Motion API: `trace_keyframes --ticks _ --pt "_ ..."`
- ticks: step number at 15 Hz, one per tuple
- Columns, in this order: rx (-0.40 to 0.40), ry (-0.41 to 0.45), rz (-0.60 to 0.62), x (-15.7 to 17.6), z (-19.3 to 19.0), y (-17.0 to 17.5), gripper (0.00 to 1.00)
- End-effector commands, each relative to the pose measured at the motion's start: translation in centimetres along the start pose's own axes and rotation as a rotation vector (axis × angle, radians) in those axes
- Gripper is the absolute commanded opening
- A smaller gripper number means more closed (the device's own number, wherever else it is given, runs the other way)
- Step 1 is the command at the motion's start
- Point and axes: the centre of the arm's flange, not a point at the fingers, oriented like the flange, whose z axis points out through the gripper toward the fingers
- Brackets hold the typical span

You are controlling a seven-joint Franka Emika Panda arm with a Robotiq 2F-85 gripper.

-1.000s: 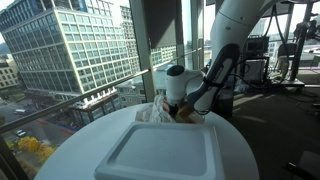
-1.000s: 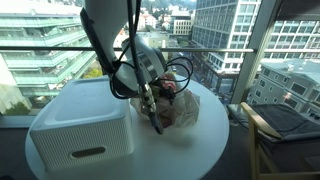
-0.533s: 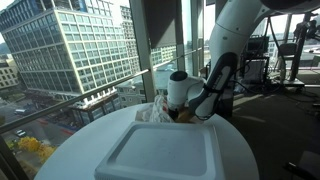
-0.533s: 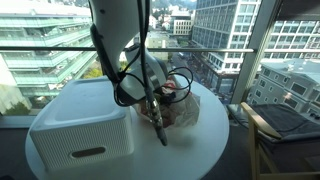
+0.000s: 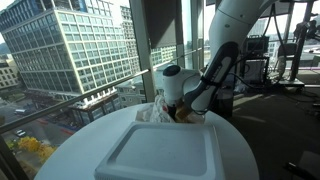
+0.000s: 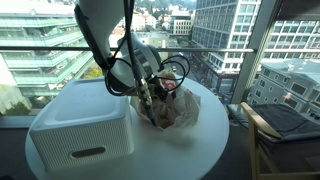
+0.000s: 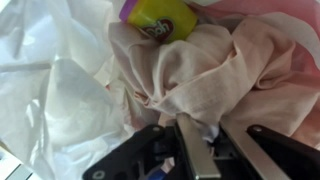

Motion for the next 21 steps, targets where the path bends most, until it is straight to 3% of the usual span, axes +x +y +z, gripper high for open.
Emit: trace_keyframes --ticks 1,6,8,11,16,21 --pt "-0.098 -0.03 0.043 1.8 -9.0 0.3 0.1" --pt "-0.275 -0.205 0.009 2.3 -19.5 0.7 0.13" --pt "-0.294 -0.23 -0.036 2.1 -24.0 0.7 0.13" --pt "-0.184 -0.076 -0.122 2.2 -30.6 -1.5 0.11" --pt "-0.068 0.183 -0.16 2.6 -39.2 -7.1 0.12" --pt "0.127 0.386 -0.199 2.2 -42.3 -10.4 0.13"
